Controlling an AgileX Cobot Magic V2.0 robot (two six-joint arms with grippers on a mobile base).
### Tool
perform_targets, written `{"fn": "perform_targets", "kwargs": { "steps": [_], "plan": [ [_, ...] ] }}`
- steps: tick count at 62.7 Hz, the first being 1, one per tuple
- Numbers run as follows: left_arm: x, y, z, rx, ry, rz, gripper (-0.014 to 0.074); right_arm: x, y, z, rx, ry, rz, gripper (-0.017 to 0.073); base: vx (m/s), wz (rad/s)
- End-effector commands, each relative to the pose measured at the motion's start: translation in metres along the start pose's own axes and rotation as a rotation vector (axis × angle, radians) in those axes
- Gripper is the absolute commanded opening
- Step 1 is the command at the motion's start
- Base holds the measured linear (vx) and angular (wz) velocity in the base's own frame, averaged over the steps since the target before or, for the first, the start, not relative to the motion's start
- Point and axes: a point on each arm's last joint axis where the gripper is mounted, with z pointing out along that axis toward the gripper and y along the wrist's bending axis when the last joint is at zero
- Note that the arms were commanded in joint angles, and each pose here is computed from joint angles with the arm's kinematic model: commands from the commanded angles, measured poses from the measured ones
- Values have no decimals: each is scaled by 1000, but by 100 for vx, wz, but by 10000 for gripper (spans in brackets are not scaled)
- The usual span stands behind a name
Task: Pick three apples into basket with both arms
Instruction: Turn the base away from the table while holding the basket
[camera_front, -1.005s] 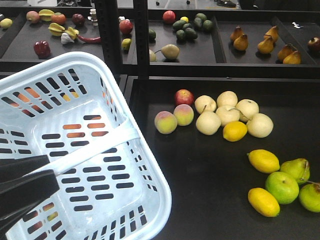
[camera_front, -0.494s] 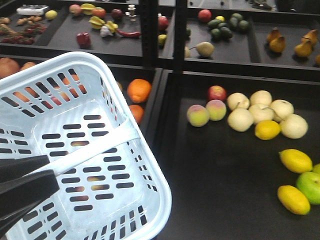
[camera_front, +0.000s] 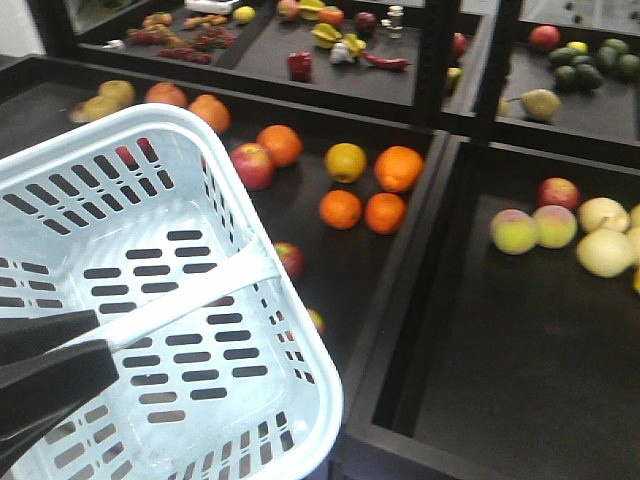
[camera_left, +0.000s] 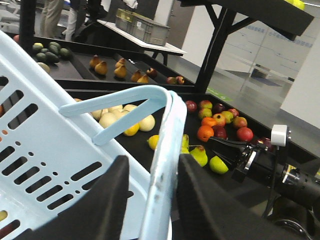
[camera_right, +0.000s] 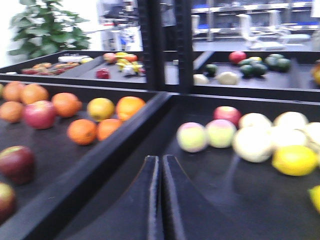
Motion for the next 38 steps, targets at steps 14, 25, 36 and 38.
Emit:
{"fn": "perform_targets", "kwargs": {
  "steps": [14,25,36,38],
  "plan": [
    [-9,-1,-2,-28,-34,16,-8,-2,0,1,0,-59,-7,-5,-13,51],
    [-9,-1,-2,-28,-34,16,-8,-2,0,1,0,-59,-7,-5,-14,55],
    [-9,-1,-2,-28,-34,16,-8,-2,0,1,0,-59,-7,-5,-15,58],
    [-9,-1,-2,-28,-34,16,-8,-2,0,1,0,-59,-7,-5,-15,59]
  ]
}}
